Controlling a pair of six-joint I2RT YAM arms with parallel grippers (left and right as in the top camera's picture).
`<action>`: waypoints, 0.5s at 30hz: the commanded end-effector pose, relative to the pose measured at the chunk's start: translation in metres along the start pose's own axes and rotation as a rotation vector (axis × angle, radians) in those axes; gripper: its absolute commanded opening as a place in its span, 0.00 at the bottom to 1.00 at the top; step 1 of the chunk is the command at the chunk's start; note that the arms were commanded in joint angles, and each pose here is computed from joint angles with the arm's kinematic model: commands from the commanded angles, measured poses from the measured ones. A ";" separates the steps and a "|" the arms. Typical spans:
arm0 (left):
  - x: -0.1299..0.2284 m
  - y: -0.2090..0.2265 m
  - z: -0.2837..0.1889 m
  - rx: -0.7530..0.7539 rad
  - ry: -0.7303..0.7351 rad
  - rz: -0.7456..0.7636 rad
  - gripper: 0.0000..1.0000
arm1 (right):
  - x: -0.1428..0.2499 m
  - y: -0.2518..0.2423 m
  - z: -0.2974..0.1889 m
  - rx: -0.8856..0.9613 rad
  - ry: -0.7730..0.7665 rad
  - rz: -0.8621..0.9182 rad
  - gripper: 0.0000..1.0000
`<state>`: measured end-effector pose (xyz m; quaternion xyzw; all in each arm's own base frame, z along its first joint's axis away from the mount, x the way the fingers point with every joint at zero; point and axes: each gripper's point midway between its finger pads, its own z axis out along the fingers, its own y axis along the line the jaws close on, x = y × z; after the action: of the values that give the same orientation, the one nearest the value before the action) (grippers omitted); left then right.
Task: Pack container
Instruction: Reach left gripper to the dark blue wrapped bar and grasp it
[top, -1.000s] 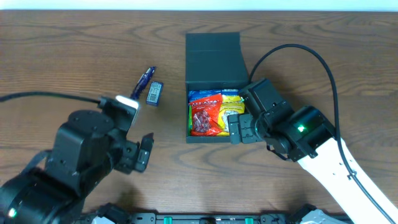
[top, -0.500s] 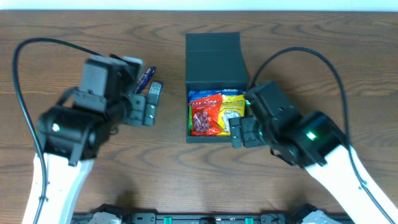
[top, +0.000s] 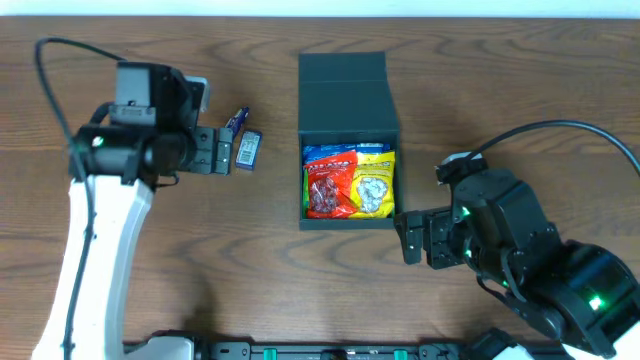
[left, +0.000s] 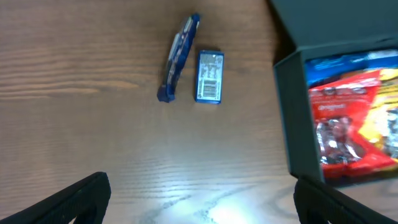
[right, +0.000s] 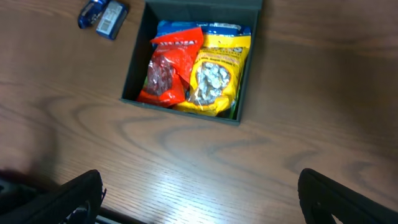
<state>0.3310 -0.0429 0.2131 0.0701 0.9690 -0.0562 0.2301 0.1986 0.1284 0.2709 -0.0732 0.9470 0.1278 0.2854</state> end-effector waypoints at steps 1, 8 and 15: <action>0.009 0.014 0.029 -0.047 0.072 0.010 0.95 | -0.003 0.000 -0.002 0.001 -0.007 -0.012 0.99; 0.000 0.029 0.087 -0.093 0.123 0.009 0.95 | -0.003 0.000 0.000 0.003 -0.001 -0.012 0.99; -0.004 0.038 0.133 -0.106 0.155 0.053 0.95 | -0.003 0.000 0.000 0.003 -0.001 -0.012 0.99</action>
<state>0.3958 -0.0326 0.1089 0.0736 0.9822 -0.0116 0.1722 0.1999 0.1294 0.2681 -0.0757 0.9488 0.1241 0.2803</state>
